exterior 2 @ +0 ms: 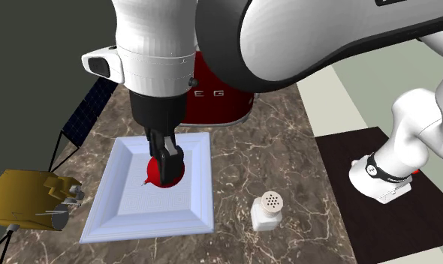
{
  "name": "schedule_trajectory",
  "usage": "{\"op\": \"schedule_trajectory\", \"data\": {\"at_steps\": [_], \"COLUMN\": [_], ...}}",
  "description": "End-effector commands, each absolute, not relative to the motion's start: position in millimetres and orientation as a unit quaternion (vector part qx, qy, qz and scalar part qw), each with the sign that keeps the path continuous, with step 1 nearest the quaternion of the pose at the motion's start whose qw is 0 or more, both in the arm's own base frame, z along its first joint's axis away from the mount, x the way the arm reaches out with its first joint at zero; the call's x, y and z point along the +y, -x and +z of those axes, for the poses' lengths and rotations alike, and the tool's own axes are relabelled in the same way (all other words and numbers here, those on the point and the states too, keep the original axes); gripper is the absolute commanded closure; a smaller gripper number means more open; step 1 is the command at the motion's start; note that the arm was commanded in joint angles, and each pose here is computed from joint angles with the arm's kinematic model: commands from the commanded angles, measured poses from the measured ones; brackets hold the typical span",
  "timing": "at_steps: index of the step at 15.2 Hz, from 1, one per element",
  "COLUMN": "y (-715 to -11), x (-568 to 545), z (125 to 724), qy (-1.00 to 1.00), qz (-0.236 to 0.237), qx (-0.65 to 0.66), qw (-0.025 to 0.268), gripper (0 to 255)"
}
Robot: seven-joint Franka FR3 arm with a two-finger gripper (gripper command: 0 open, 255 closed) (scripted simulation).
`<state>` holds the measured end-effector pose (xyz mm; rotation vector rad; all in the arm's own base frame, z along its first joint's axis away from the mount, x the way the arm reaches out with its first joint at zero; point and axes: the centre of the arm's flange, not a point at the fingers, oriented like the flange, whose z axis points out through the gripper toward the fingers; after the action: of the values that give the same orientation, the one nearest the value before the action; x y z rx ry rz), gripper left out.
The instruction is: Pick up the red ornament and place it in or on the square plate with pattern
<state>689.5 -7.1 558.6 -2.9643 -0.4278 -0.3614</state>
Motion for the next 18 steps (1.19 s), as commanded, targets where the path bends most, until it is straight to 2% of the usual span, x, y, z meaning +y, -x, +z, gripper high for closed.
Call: {"op": "schedule_trajectory", "data": {"at_steps": [1, 6, 10, 18], "y": [-690, -690, -679, -679], "x": [-7, -7, -15, -15], "z": [555, 554, 602, 602], "qy": [0.981, 0.981, 0.981, 0.981], "qz": [-0.116, -0.116, -0.116, -0.116], "qx": [-0.142, -0.142, -0.142, -0.142], "qw": [0.063, 0.063, 0.063, 0.063], "gripper": [0, 0, 0, 0]}}
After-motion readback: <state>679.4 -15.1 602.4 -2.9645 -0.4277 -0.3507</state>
